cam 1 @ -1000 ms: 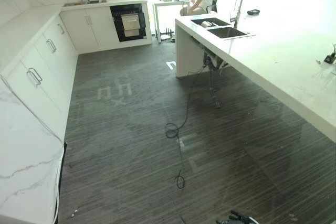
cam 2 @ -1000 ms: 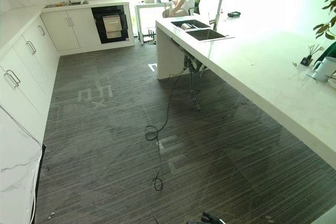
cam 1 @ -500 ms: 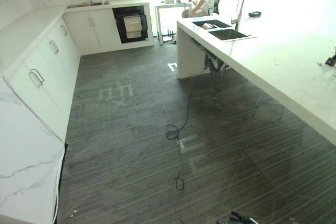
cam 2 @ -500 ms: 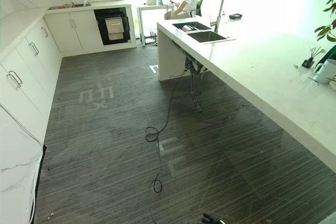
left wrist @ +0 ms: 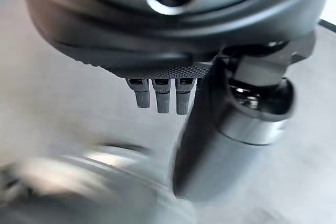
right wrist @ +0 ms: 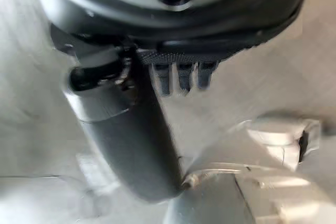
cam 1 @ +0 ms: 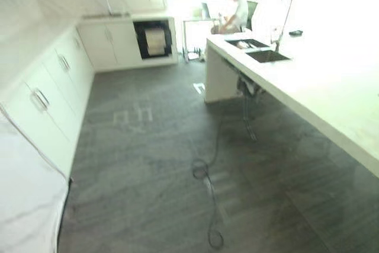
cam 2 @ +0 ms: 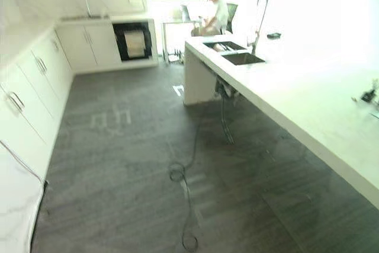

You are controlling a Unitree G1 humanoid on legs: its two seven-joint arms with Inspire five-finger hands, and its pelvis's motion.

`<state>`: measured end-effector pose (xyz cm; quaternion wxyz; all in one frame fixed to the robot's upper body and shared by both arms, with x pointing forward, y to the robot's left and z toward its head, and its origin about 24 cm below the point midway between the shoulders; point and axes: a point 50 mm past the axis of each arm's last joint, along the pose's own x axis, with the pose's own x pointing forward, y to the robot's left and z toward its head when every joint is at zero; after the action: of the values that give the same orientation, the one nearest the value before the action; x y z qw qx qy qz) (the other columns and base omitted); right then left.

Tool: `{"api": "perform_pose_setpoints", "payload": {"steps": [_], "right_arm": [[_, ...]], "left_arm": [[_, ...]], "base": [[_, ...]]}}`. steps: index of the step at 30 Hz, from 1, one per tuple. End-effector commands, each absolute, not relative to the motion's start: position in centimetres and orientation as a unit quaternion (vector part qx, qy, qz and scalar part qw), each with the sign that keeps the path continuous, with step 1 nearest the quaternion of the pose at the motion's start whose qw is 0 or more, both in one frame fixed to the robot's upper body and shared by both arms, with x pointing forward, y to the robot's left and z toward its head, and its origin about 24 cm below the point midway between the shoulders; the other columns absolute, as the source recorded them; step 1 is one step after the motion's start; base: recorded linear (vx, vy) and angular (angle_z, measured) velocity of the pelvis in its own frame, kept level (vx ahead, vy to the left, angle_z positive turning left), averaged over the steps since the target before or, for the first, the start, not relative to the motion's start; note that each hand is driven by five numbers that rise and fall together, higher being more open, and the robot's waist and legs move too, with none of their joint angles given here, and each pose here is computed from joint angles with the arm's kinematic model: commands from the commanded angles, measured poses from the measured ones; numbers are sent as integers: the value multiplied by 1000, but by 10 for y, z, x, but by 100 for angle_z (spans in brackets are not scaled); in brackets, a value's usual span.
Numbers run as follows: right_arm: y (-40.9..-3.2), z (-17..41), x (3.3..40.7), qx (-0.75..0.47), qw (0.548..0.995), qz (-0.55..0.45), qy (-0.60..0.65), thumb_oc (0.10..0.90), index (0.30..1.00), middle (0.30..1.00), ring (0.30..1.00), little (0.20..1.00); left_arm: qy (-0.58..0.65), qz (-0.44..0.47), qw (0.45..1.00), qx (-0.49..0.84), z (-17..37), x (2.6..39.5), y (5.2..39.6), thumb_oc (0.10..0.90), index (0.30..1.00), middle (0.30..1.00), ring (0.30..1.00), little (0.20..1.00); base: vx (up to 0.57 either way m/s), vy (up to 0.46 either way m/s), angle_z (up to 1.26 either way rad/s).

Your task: Place the dishes in the dishwasher.

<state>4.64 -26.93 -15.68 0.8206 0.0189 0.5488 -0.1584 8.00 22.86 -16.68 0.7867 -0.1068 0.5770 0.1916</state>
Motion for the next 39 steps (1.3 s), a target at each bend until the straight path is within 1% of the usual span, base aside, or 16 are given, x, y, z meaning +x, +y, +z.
{"api": "perform_pose_setpoints", "payload": {"steps": [1,4,8,12,13,15,16,19,23,25,26,29,31,33,36,39], "right_arm": [[-250,-150,103,34,868,-106,485,800,900,900,900,900],[-244,-150,110,44,875,-95,473,800,900,900,900,900],[-241,-148,108,51,891,-99,440,800,900,900,900,900],[-232,-132,145,21,923,-65,380,800,900,900,900,900],[-231,-119,162,12,935,-50,352,800,900,900,900,900],[-231,-102,180,5,949,-35,313,800,900,900,900,900],[-231,-80,195,0,964,-12,265,800,900,900,900,900],[-234,-57,206,-14,977,16,210,800,900,900,900,900],[-223,-45,214,-10,984,42,175,800,900,900,900,900],[-222,-34,210,-15,987,66,145,800,900,900,900,900],[-220,-27,214,-7,988,74,133,800,900,900,900,900],[-219,-18,217,10,989,82,118,800,900,900,900,900],[-218,-14,216,22,990,85,107,800,900,900,900,900],[-216,-6,216,37,992,80,87,800,900,900,900,900],[-218,-2,212,54,995,55,71,800,900,900,900,900],[-213,5,213,49,995,64,51,800,900,900,900,900]], "left_arm": [[573,191,792,-92,-164,82,239,800,900,900,900,900],[570,189,795,-82,-164,83,237,800,900,900,900,900],[534,152,828,-76,-159,97,241,800,900,900,900,900],[488,112,861,-86,-154,119,228,800,900,900,900,900],[466,99,875,-89,-149,129,225,800,900,900,900,900],[433,94,890,-106,-142,143,222,800,900,900,900,900],[384,89,909,-134,-130,161,218,800,900,900,900,900],[323,76,929,-165,-112,179,212,800,900,900,900,900],[272,66,943,-180,-96,184,213,800,900,900,900,900],[243,64,950,-187,-85,172,221,800,900,900,900,900],[221,61,950,-212,-78,173,224,800,900,900,900,900],[178,47,963,-197,-59,186,230,800,900,900,900,900],[141,32,970,-194,-41,203,232,800,900,900,900,900],[103,-10,983,-155,-20,219,230,800,900,900,900,900],[67,-60,986,-142,-1,227,223,800,900,900,900,900],[42,-71,988,-132,12,228,218,800,900,900,900,900]], "base": [[321,227,-5],[419,-90,-19],[792,-278,129],[576,-200,74],[456,-169,5],[472,-177,-39],[491,-214,-103],[346,-126,-38],[490,220,-54],[660,296,-79],[501,284,-104],[341,314,-101],[299,300,-89],[283,258,-15],[337,315,29],[244,306,16]]}}
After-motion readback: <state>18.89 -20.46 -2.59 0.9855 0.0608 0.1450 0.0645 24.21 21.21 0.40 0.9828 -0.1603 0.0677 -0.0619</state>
